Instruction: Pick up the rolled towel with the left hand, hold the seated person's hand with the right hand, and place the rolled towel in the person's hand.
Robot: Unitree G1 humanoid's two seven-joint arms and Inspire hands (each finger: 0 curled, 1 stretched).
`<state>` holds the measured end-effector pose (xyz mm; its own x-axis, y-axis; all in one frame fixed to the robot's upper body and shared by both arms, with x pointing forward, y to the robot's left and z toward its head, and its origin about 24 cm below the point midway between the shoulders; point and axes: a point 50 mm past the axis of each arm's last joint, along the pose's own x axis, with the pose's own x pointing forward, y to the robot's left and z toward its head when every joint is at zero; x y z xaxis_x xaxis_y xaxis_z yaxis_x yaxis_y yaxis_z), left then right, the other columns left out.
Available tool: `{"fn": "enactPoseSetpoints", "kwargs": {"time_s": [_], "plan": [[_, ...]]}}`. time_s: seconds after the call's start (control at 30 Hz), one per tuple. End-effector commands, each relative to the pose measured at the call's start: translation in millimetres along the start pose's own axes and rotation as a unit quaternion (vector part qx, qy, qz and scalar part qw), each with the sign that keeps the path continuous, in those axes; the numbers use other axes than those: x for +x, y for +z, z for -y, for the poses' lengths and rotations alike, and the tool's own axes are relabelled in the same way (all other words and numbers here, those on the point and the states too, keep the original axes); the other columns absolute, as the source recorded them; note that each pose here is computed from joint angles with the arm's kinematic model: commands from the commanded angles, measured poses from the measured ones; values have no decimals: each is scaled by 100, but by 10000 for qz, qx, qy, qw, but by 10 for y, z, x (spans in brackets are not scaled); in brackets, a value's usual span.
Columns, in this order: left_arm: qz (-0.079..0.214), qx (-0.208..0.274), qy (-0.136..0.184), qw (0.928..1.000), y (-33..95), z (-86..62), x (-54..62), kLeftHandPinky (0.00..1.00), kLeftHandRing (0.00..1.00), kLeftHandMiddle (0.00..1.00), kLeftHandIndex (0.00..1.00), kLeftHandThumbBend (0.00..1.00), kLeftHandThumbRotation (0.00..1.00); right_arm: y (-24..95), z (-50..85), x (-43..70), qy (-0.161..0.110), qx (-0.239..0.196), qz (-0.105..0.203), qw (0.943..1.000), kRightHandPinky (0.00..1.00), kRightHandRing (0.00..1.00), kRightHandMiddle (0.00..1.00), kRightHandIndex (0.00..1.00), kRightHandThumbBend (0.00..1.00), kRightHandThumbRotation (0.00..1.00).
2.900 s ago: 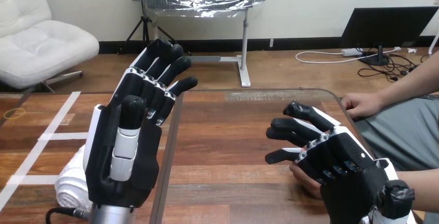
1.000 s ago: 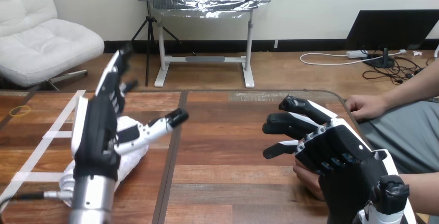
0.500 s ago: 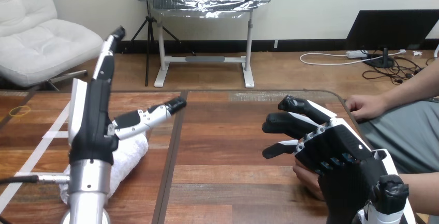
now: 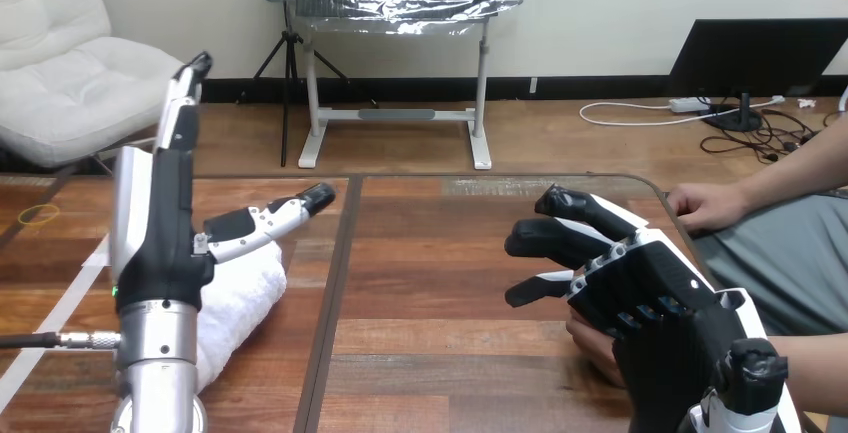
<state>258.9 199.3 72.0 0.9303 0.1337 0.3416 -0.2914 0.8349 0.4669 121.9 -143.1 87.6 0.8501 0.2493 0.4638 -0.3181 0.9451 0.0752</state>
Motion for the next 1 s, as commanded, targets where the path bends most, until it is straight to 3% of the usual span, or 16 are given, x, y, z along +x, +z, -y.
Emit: {"fn": "enactPoseSetpoints", "kwargs": {"time_s": [0.0, 0.4, 0.67, 0.97], "plan": [[193, 483, 121, 9986, 73, -15, 170, 84, 96, 99, 95, 100, 20, 76, 2, 119, 30, -46, 409, 9991, 57, 74, 74, 78, 80, 100], [-6, 1744, 391, 9839, -13, 16, 208, 81, 92, 95, 93, 100, 21, 75, 8, 120, 57, -37, 424, 9991, 57, 73, 74, 77, 80, 100], [-132, 2239, 544, 9730, -65, 46, 231, 84, 90, 92, 89, 100, 19, 77, 9, 119, 57, -32, 431, 9991, 57, 73, 74, 77, 80, 100], [-592, 2605, 512, 9623, -129, 94, 257, 84, 89, 91, 88, 100, 19, 77, 7, 116, 57, -36, 439, 9990, 57, 73, 74, 77, 80, 100]]}}
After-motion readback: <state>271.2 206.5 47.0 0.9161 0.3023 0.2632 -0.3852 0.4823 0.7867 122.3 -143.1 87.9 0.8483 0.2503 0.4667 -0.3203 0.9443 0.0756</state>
